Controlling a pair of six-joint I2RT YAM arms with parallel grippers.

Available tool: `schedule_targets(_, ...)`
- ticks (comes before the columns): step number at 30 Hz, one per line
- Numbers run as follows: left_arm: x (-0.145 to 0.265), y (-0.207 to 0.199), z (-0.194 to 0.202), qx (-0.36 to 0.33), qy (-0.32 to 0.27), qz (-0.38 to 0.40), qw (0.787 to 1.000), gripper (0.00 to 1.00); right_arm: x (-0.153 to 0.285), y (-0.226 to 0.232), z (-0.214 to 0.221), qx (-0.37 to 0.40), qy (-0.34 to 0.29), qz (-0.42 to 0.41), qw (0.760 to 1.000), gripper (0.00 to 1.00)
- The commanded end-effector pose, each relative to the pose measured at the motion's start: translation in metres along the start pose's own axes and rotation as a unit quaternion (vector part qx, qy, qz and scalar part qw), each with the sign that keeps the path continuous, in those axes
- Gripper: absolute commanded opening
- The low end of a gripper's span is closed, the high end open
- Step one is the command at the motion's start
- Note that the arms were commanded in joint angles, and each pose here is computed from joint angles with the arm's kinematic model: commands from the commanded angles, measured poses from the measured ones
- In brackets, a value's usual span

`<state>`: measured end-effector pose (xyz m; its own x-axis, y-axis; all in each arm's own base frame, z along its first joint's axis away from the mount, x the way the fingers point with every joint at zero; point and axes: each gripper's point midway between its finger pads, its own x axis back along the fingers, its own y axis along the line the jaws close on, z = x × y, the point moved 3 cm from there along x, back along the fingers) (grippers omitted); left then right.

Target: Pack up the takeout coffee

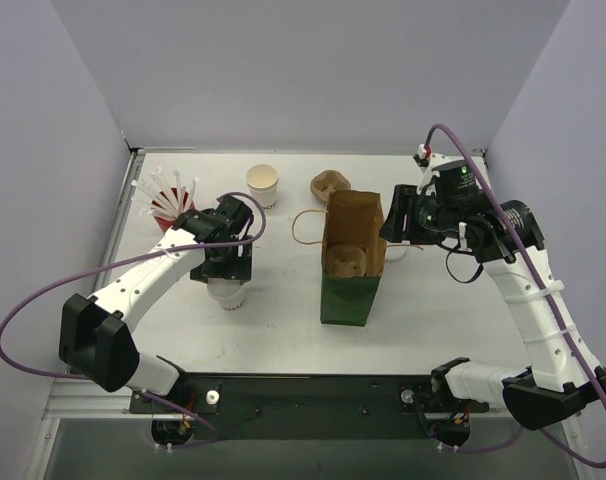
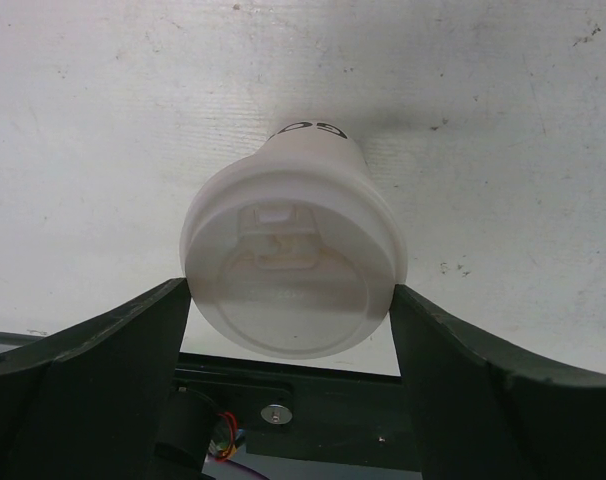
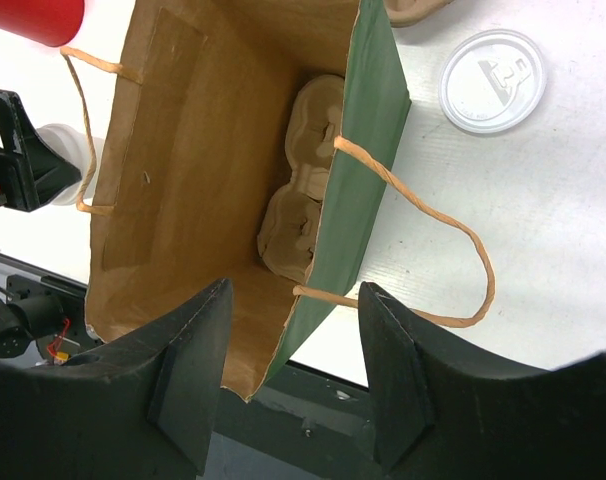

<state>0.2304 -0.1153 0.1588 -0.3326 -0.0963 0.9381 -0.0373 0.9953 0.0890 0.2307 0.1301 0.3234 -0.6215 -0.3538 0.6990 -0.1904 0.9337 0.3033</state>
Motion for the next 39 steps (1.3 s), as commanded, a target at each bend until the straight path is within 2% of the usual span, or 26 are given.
schedule_targets(1,-0.005,-0.004,-0.004,0.012,-0.007,0.005,1.000,0.89,0.004,-0.002,0.005,0.001,0.002,-0.001,1.000,0.49)
schedule_targets(8,-0.008,-0.003,-0.005,0.009,-0.004,-0.005,1.000,0.84,0.004,-0.003,0.005,0.002,0.001,-0.001,1.000,0.49)
schedule_targets(22,-0.008,-0.003,-0.002,0.011,-0.010,0.005,1.000,0.92,0.004,-0.004,0.006,0.002,0.003,-0.001,1.000,0.49)
schedule_targets(39,-0.015,-0.003,0.001,0.016,-0.006,0.007,1.000,0.88,0.004,-0.004,0.008,0.002,0.006,-0.001,1.000,0.49)
